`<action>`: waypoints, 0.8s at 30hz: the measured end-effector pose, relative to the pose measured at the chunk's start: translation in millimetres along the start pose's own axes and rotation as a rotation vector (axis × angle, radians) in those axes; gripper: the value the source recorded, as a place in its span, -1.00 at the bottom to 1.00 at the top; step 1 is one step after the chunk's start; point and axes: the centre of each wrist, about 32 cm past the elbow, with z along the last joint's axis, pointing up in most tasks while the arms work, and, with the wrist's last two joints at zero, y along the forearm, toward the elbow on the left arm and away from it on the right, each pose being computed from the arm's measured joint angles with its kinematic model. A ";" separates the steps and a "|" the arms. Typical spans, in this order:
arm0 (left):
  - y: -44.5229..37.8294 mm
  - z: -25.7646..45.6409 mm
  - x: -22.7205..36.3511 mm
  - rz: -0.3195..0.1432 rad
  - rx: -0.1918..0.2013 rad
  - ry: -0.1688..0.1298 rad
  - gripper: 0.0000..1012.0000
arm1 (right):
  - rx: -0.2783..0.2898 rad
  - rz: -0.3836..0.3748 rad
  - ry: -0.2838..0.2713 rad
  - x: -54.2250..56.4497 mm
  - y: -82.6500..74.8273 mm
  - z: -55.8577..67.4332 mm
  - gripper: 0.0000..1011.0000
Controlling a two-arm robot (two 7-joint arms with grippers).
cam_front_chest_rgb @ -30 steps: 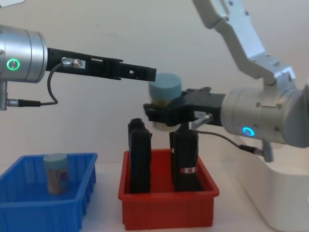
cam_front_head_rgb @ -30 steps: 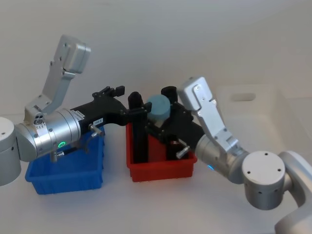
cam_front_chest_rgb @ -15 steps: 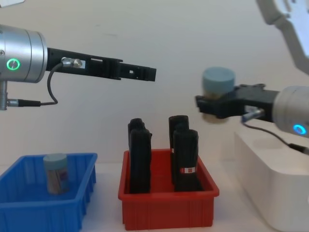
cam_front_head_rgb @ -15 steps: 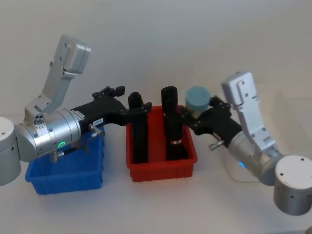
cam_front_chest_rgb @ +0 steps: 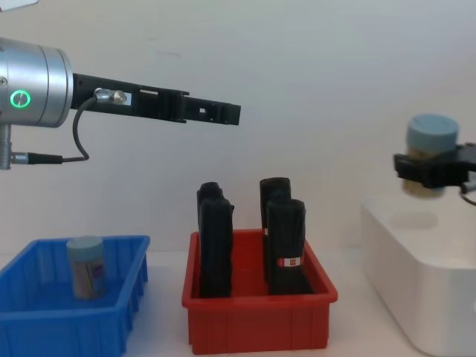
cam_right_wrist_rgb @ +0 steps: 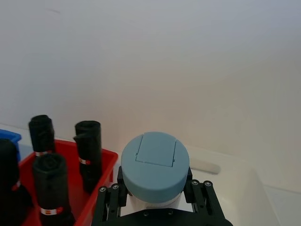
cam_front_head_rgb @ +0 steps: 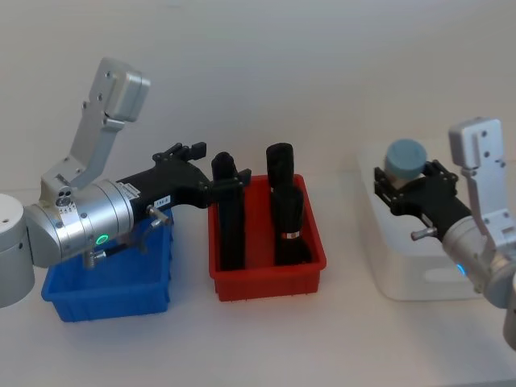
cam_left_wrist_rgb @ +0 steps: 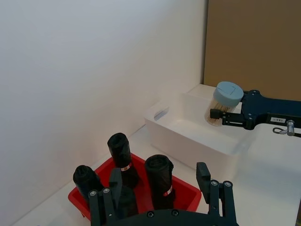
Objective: Pick the cotton swabs from the blue box and place them into the white box.
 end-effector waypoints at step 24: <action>0.0 0.0 0.0 0.000 0.000 0.000 0.97 | -0.093 -0.113 0.068 41.2 14.4 -51.0 0.35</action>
